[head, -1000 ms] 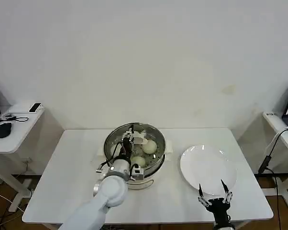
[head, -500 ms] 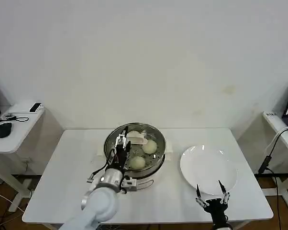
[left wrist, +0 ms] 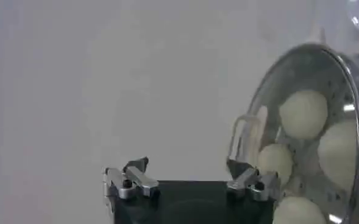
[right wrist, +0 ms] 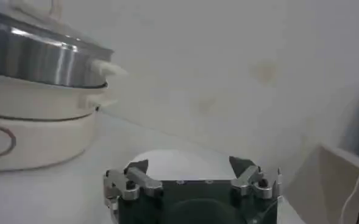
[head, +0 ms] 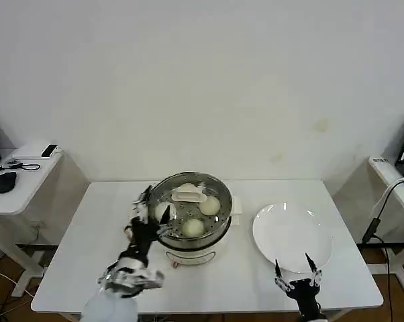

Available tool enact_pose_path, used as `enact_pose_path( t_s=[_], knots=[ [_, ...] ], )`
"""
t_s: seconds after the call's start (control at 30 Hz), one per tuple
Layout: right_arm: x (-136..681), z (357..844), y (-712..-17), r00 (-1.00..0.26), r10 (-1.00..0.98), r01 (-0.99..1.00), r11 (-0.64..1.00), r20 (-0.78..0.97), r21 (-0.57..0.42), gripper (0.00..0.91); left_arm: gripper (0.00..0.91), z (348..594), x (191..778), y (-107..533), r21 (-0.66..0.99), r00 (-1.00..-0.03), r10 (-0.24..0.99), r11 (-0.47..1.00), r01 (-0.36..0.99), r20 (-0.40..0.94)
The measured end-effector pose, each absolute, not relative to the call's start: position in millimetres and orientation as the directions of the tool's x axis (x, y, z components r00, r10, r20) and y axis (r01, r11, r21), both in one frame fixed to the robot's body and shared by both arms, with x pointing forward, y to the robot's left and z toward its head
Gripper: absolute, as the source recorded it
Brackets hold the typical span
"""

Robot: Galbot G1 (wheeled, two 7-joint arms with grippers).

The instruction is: Take steamed baozi put them in steamer then cover it.

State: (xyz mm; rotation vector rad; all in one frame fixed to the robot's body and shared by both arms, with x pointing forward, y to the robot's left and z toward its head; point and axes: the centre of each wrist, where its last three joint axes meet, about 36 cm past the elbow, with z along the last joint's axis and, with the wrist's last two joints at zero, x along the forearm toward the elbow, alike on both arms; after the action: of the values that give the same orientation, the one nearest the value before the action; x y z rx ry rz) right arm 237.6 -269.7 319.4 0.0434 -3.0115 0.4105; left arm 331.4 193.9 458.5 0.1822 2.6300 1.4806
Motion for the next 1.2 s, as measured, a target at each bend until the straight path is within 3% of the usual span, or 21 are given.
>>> enact_pose_path(
  t_s=[0.2, 0.4, 0.83, 1.2],
  knots=[
    [238.0, 321.9, -271.2, -0.995, -0.052, -0.071, 0.970, 0.089, -0.232, 0.907, 0.907, 435.8, 317.9, 235.8, 0.613, -0.999, 0.049, 0.789, 0.027, -0.020],
    [234.0, 326.3, -274.2, -0.993, -0.083, -0.098, 0.973, 0.080, -0.208, 0.907, 0.907, 407.8, 297.6, 274.6, 0.403, -0.998, -0.054, 0.915, -0.033, 0.041],
    [226.3, 338.9, -280.2, -0.982, -0.136, -0.153, 0.980, 0.133, -0.127, 0.907, 0.907, 372.3, 262.2, 293.7, 0.187, -0.986, -0.132, 0.976, -0.112, 0.098],
    [225.5, 350.6, -279.0, -0.968, -0.164, -0.188, 0.975, 0.188, -0.120, 0.907, 0.907, 359.2, 244.4, 296.0, 0.155, -0.977, -0.168, 0.977, -0.147, 0.132]
  ],
)
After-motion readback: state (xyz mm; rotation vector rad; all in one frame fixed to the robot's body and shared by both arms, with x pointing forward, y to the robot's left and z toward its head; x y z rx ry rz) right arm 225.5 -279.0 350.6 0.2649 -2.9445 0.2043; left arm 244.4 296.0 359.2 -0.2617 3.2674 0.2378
